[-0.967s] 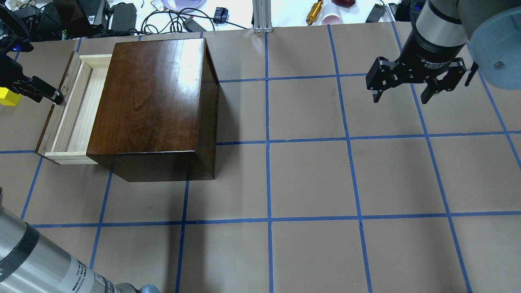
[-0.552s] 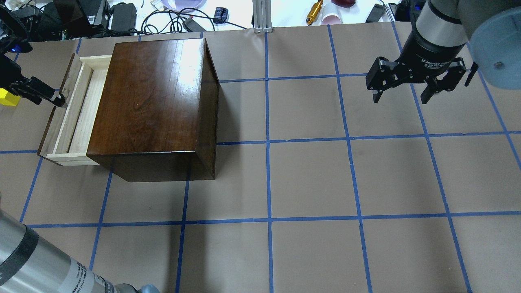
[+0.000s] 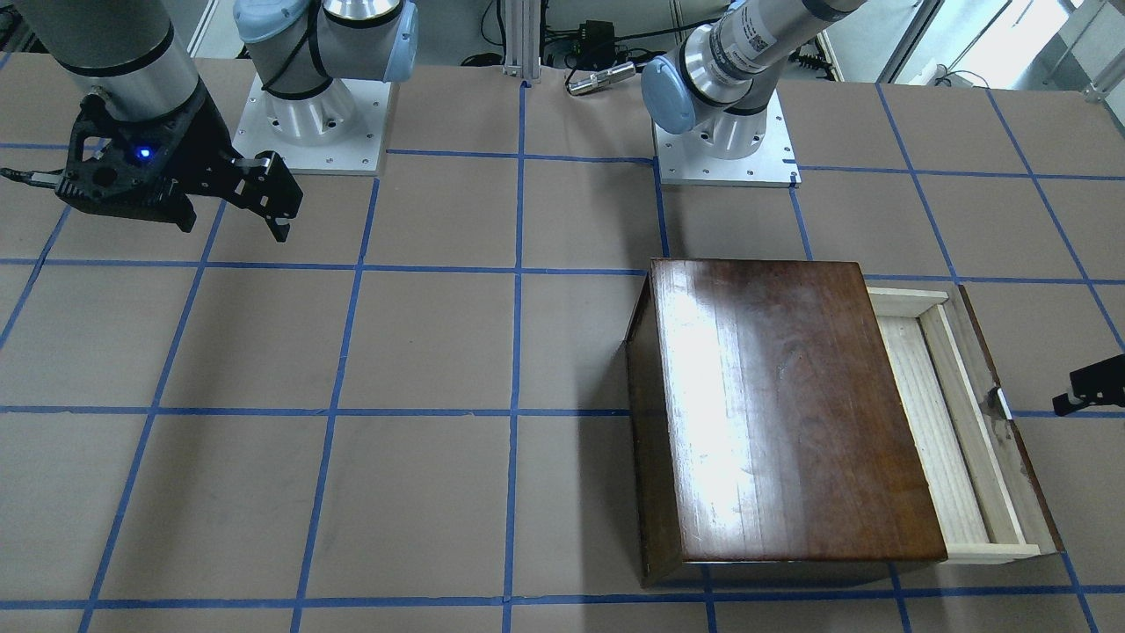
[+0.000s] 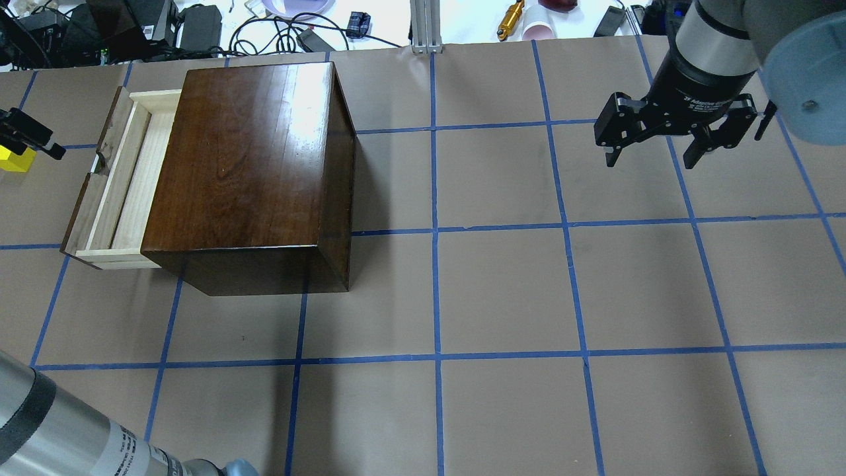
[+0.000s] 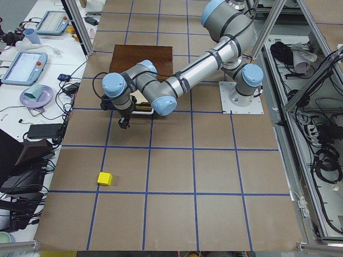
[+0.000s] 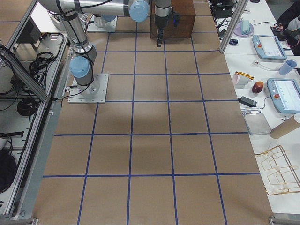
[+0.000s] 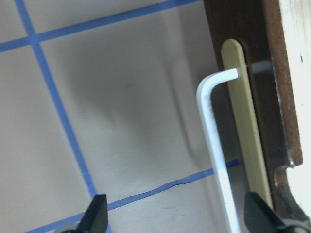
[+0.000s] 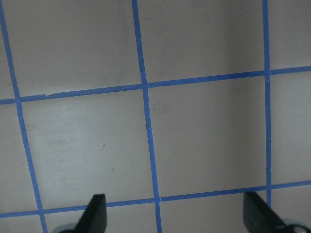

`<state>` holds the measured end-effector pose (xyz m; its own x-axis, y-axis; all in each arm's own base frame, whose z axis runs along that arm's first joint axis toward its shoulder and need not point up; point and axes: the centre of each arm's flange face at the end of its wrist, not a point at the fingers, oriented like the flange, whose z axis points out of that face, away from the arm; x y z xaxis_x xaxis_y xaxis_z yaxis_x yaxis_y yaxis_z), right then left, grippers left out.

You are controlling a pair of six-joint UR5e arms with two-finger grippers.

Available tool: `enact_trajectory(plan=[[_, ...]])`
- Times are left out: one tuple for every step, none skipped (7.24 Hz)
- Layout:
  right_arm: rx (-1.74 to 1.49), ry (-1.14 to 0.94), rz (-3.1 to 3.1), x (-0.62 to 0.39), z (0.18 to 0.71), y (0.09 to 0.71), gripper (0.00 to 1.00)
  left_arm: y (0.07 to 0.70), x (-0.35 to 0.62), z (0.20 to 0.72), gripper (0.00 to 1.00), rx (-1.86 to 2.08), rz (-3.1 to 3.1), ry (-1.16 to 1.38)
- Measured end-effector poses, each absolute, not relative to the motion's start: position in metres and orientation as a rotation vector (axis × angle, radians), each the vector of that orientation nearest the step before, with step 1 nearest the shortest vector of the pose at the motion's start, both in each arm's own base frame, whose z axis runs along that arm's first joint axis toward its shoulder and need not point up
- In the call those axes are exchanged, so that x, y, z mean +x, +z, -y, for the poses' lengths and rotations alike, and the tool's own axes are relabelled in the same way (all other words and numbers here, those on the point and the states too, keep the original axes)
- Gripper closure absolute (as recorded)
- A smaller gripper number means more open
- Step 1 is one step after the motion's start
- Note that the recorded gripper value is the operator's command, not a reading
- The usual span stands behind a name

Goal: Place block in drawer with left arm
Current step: 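Release the handle and move the left gripper toward the yellow cube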

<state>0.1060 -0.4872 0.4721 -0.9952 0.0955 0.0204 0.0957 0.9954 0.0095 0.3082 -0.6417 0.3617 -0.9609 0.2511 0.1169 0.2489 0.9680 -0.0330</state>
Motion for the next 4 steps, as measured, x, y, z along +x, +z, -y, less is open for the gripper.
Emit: enact_trajectory(plan=[[-0.149,-0.016,3.118,0.106,0.487,0.472,0.0,0.373,0.32,0.647,0.0,-0.375,3.027,0.053],[-0.149,-0.016,3.118,0.106,0.487,0.472,0.0,0.376,0.333,0.651,0.0,-0.362,3.05,0.075],[-0.149,-0.016,3.118,0.106,0.487,0.472,0.0,0.371,0.354,0.654,0.0,-0.338,3.078,0.113],[-0.149,-0.016,3.118,0.106,0.487,0.472,0.0,0.361,0.379,0.656,0.0,-0.313,3.111,0.158]])
